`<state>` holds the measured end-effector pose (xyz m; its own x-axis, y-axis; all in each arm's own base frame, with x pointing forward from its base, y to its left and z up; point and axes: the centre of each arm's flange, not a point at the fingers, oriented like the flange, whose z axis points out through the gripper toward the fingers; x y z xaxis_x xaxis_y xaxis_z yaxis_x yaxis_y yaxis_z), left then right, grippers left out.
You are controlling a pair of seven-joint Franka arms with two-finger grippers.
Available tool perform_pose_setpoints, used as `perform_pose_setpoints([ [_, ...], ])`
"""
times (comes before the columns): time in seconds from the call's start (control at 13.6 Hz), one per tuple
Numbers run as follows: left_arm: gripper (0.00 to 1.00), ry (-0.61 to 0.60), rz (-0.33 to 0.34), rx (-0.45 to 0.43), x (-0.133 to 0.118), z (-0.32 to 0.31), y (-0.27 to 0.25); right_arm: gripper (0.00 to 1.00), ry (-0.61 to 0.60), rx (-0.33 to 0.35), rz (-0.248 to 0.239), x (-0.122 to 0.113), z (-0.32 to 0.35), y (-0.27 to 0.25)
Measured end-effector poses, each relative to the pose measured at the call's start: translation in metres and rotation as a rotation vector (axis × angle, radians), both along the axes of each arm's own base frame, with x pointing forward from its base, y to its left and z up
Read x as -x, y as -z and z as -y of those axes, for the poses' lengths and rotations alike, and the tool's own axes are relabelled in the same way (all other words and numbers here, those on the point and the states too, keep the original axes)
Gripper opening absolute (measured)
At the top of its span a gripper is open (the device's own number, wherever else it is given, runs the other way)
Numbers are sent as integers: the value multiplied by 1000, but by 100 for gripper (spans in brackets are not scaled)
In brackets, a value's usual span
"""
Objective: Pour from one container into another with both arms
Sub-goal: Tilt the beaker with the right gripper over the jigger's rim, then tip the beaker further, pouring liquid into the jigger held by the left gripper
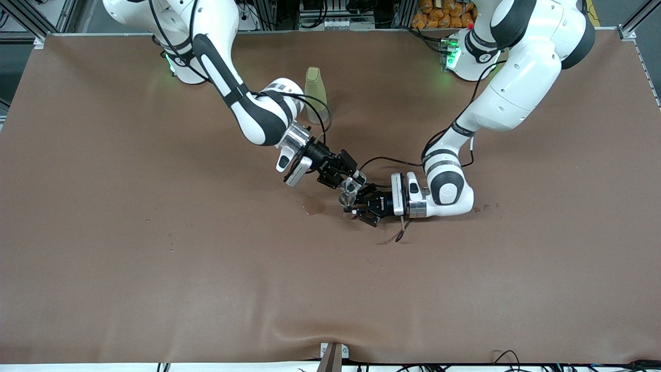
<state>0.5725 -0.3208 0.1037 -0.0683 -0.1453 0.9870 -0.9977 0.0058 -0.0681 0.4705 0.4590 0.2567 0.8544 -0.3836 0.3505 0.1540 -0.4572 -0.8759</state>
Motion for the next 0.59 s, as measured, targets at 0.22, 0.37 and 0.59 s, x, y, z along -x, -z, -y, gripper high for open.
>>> perform_pose_setpoints([
  [0.22, 21, -2, -6, 2, 3, 5, 1, 50, 13, -19, -32, 0, 0, 1],
  [0.37, 21, -1, -6, 2, 4, 7, 1, 50, 24, -35, -59, 0, 0, 1],
  [0.59, 21, -1, -6, 0, 4, 7, 1, 50, 34, -43, -81, 1, 1, 2],
])
